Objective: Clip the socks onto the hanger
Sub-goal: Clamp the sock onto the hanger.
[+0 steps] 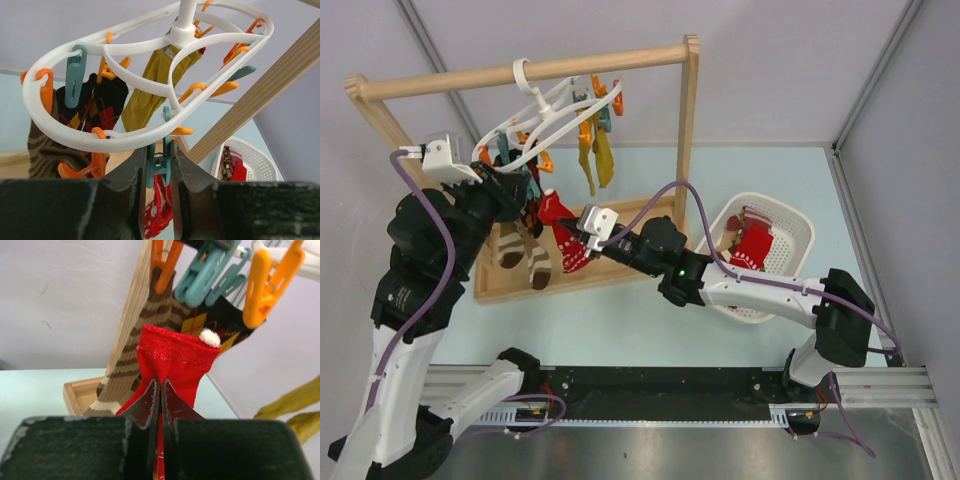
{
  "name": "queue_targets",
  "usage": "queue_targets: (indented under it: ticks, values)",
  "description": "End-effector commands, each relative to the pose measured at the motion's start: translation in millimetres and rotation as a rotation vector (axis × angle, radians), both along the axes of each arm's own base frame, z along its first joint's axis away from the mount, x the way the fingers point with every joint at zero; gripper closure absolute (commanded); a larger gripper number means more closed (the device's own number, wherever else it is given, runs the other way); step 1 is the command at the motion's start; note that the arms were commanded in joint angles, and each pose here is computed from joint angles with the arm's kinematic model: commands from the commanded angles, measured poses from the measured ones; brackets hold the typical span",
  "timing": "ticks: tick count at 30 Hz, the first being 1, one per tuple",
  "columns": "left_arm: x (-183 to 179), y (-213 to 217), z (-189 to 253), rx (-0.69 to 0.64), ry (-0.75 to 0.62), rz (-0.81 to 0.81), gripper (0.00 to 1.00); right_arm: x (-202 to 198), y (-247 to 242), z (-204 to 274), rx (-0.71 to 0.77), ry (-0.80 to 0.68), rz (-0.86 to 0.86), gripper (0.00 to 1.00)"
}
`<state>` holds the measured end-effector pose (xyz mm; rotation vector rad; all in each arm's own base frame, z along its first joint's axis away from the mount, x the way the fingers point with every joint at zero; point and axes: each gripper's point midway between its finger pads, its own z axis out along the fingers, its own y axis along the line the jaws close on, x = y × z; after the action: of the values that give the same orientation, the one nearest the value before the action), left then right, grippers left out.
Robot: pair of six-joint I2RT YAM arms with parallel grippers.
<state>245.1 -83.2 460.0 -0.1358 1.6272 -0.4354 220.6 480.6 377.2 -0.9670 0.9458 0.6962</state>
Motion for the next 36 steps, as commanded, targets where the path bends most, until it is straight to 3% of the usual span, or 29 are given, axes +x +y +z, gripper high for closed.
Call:
queue_targets:
  ticks: [1, 36]
  values:
    - [-2, -8, 0, -0.025, -0.015, -0.042, 0.8, -3, 7, 40, 0.097, -0.047, 0.026, 1.0]
    - [-2, -14, -13, -0.001, 0.008, -0.076, 0.81, 17, 18, 58, 0.138, -0.017, 0.041, 1.0]
